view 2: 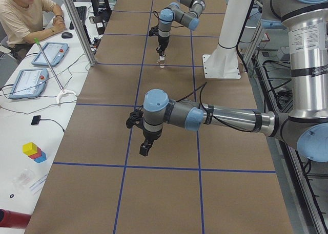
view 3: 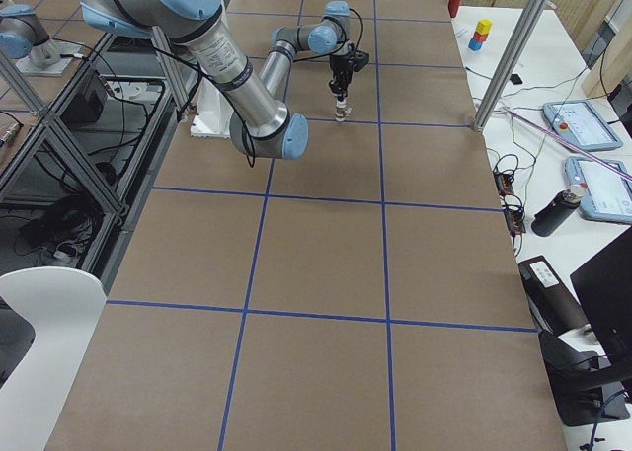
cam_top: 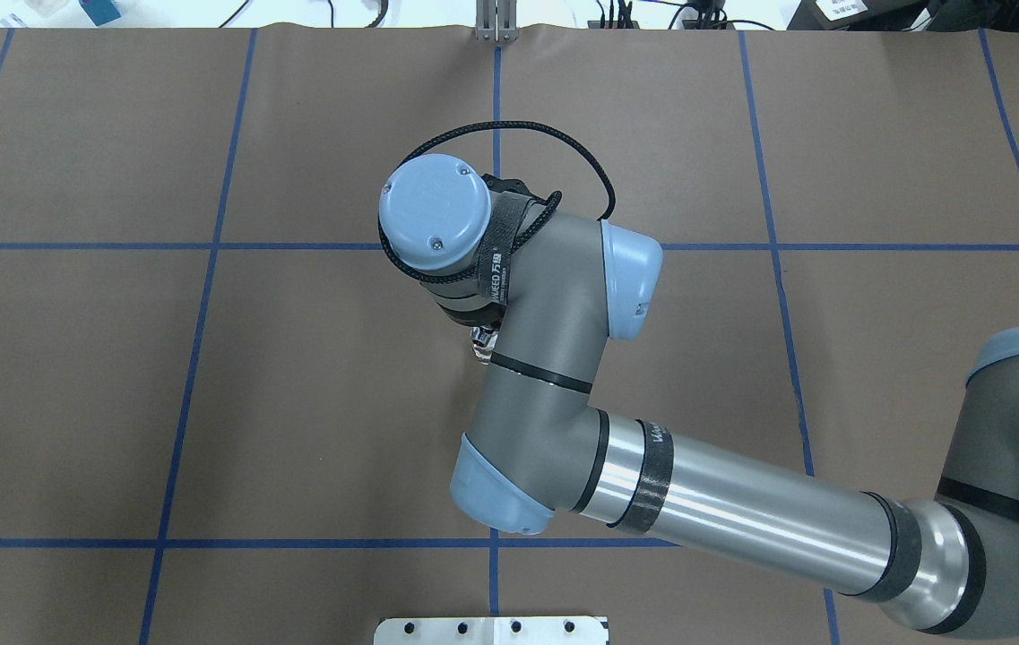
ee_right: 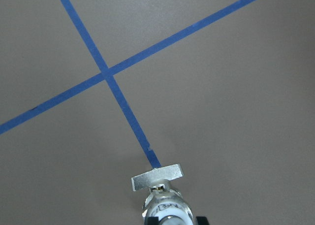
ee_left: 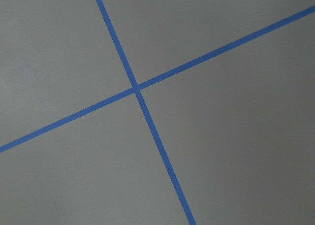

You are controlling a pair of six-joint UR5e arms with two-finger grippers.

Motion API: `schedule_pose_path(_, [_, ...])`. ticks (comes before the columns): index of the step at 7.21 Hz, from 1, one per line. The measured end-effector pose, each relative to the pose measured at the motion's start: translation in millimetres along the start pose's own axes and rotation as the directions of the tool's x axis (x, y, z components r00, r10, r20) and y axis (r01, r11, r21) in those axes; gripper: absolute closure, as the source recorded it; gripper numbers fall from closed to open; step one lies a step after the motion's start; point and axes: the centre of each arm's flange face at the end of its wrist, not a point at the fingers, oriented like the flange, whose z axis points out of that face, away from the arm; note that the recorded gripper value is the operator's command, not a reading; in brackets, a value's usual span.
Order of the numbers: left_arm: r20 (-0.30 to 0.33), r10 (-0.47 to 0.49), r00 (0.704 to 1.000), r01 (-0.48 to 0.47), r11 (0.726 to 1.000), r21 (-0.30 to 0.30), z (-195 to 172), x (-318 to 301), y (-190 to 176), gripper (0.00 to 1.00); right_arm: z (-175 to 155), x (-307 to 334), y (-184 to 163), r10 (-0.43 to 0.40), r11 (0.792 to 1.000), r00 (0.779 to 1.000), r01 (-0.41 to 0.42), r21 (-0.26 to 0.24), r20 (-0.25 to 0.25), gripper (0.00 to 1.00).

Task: Assemble PPR valve and pipe with both arms
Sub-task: 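Lower the chrome fitting onto the white valve and press it down with the right gripper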

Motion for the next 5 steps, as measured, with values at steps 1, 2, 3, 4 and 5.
schedule_pose_path(1, [0.000, 0.000, 1.000, 0.000, 1.000, -0.001, 0.2, 0.0, 0.1, 0.00, 1.6, -1.0, -0.2, -0.002, 1.000, 1.000, 0.002, 0.000, 0.005, 1.00])
schedule_pose_path(2, [0.000, 0.000, 1.000, 0.000, 1.000, -0.001, 0.6, 0.0, 0.2, 0.00, 2.6, -1.5, -0.3, -0.003, 1.000, 1.000, 0.003, 0.000, 0.008, 0.98])
schedule_pose_path(3, [-0.001, 0.000, 1.000, 0.000, 1.000, -0.002, 0.8, -0.1, 0.3, 0.00, 2.9, -1.7, -0.3, -0.003, 1.000, 1.000, 0.003, 0.000, 0.009, 0.75])
schedule_pose_path(4, [-0.001, 0.000, 1.000, 0.000, 1.000, -0.002, 0.9, -0.1, 0.3, 0.00, 2.9, -1.8, -0.3, -0.003, 1.000, 1.000, 0.003, 0.000, 0.010, 0.44])
schedule_pose_path(5, [-0.001, 0.000, 1.000, 0.000, 1.000, -0.002, 0.9, -0.1, 0.3, 0.00, 3.1, -1.9, -0.3, -0.003, 1.000, 1.000, 0.003, 0.000, 0.011, 0.01])
